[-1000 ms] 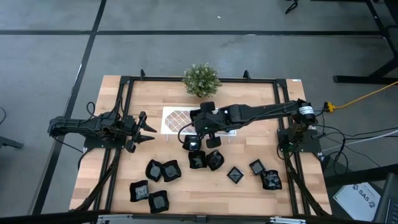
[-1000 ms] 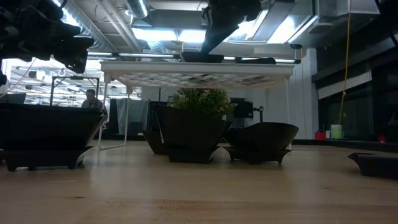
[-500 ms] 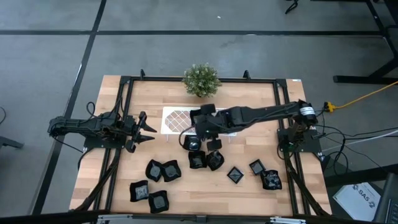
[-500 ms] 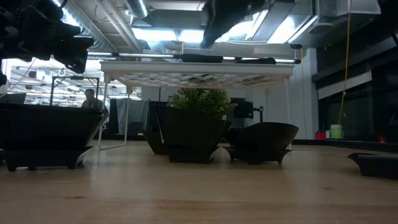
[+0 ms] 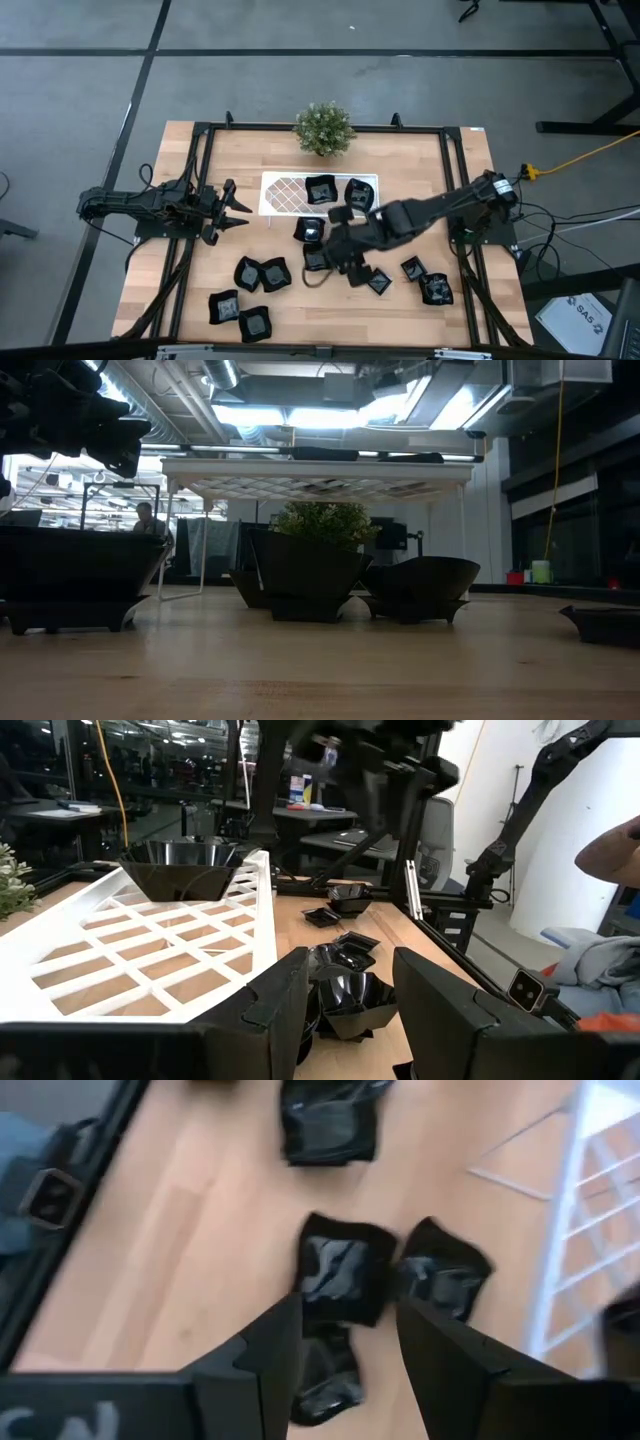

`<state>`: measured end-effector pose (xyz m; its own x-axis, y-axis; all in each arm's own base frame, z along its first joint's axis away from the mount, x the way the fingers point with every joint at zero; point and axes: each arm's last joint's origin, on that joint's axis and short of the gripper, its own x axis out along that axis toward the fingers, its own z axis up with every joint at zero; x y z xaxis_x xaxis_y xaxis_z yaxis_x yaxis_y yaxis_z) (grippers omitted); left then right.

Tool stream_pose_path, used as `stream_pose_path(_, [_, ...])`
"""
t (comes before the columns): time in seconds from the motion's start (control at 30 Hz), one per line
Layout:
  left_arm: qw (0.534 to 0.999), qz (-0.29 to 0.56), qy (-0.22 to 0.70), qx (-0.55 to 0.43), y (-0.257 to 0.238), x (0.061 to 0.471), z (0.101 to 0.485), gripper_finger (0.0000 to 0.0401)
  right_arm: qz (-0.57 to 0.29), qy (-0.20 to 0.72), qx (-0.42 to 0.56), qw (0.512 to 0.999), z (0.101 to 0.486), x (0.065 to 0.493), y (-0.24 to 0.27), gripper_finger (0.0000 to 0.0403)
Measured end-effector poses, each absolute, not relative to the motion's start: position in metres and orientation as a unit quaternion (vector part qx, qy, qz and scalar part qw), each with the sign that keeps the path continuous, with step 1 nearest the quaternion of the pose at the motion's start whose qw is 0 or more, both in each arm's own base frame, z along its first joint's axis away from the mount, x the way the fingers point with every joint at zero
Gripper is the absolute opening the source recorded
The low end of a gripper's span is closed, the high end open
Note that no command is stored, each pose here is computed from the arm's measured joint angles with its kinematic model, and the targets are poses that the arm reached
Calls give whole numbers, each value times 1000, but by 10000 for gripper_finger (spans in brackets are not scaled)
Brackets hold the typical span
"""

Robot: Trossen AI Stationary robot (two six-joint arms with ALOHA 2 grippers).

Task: Pick & Place Mini shaped plates
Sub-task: Put the black square plate on the shelf

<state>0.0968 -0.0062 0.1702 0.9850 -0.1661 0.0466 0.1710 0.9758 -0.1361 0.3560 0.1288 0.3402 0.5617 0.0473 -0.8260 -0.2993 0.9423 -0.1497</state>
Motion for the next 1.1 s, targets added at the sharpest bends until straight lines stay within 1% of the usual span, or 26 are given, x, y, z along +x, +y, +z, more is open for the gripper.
stream_pose_path(0.2, [994, -85, -17, -70, -6, 97, 170, 143, 109, 498, -122, 852, 335, 335, 159, 165])
stream_pose_path(0.33, [994, -85, -17, -70, -6, 97, 170, 143, 117, 518, -121, 838, 323, 323, 177, 165])
stream_pose_path(0.5, [994, -85, -17, -70, -6, 97, 170, 143, 134, 552, -151, 809, 301, 305, 196, 165])
stream_pose_path(0.73, [994, -85, -18, -70, -6, 97, 170, 143, 109, 601, -136, 780, 262, 277, 218, 165])
stream_pose_path(0.87, [994, -85, -18, -70, -6, 97, 170, 143, 85, 601, -123, 785, 249, 264, 230, 165])
stream_pose_path(1.1, [994, -85, -17, -70, -6, 97, 170, 143, 38, 563, -171, 808, 228, 237, 250, 165])
